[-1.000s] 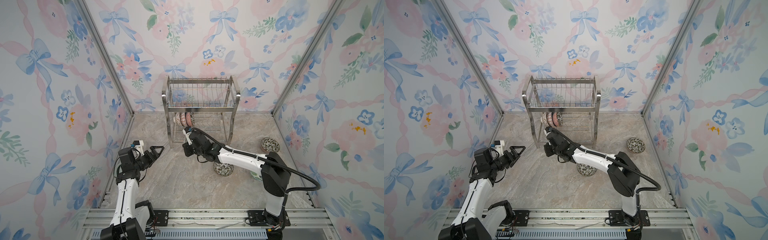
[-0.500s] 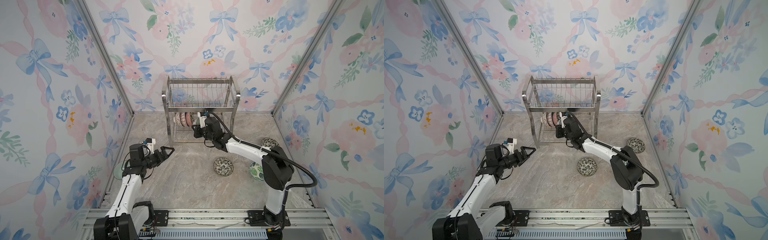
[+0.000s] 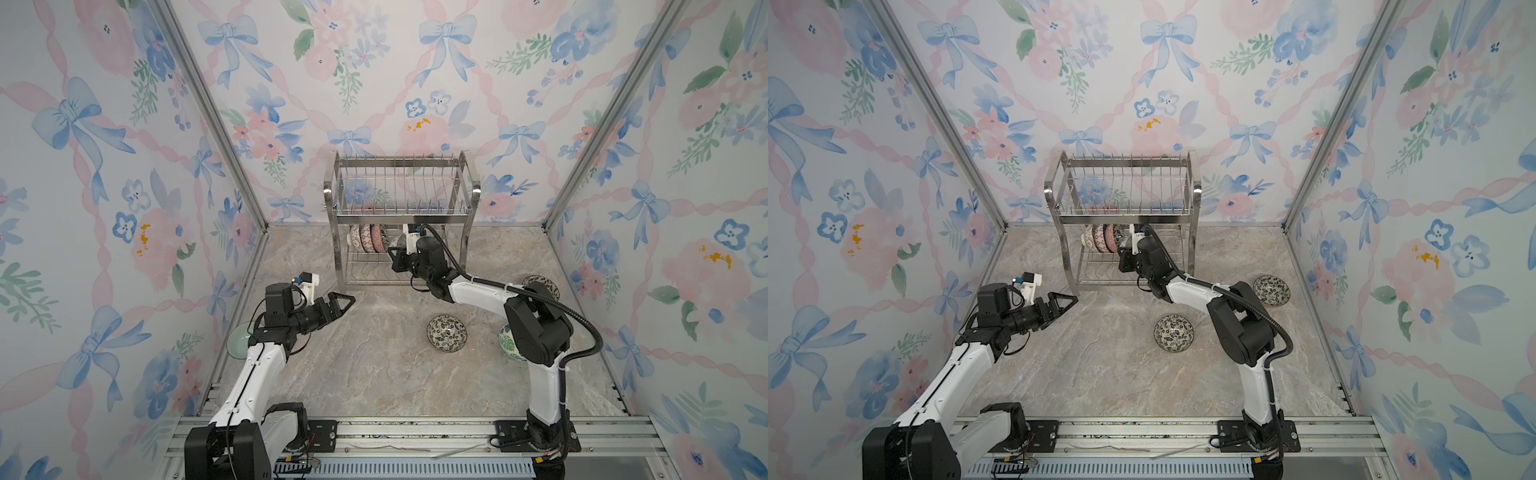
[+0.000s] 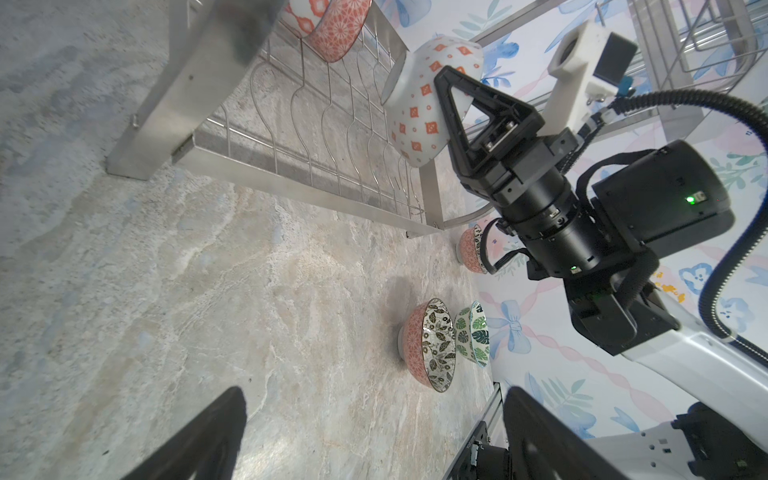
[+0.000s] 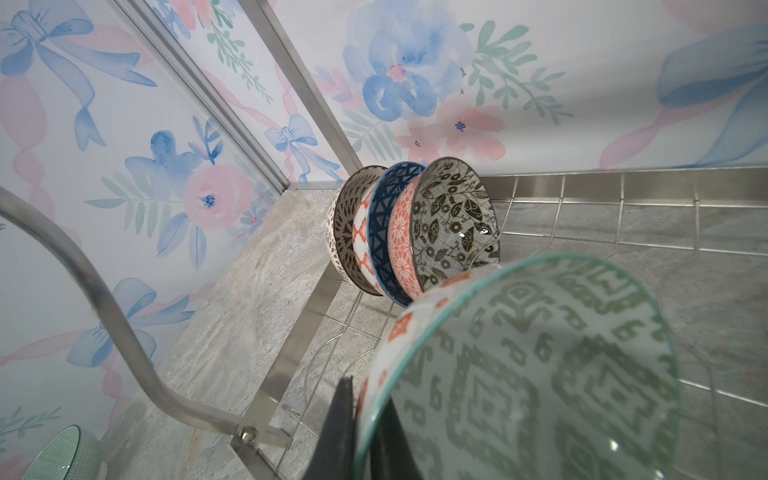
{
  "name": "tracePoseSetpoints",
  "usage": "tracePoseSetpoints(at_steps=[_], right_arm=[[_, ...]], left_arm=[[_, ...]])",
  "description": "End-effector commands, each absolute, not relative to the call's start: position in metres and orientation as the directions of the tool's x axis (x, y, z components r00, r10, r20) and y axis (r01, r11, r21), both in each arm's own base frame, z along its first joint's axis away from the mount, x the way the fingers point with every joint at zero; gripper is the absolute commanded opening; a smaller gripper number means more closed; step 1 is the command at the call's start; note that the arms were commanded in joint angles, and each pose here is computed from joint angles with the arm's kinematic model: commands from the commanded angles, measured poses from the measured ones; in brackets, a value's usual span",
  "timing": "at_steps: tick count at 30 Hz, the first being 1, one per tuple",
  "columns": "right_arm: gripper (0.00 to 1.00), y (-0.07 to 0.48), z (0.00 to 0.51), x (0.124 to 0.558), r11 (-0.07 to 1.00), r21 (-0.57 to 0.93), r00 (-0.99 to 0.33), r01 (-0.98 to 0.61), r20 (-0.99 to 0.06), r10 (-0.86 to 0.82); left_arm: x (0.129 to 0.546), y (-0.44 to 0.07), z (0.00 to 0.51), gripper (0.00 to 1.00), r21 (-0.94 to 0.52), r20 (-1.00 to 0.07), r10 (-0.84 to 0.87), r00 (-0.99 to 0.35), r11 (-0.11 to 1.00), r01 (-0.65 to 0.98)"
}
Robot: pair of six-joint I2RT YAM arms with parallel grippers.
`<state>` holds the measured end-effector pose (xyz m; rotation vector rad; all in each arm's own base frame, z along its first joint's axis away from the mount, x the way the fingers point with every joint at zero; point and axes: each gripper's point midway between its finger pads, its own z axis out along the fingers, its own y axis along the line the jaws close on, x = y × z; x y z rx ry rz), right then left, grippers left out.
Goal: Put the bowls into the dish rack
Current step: 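Carry the green bowl into the rack slot beside the leaf-pattern bowl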
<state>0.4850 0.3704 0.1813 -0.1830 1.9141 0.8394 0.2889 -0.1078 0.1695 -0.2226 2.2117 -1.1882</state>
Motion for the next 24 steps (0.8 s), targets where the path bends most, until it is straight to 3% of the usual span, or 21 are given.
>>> tracePoseSetpoints(at_steps=[1, 24], right_arm=[[0.0, 0.361, 0.203, 0.506, 0.675, 0.554, -0.434, -0.488, -0.825, 0.362], [0.0, 0.385, 0.186, 0.57, 0.514, 0.691, -0.476, -0.508, -0.722, 0.501]], left_arm=[[0.288, -0.109, 0.177, 0.98, -0.78, -0.479, -0.393, -0.785, 0.601, 0.175], [0.29, -0.108, 0.176, 0.98, -0.77, -0.49, -0.394, -0.777, 0.614, 0.175]])
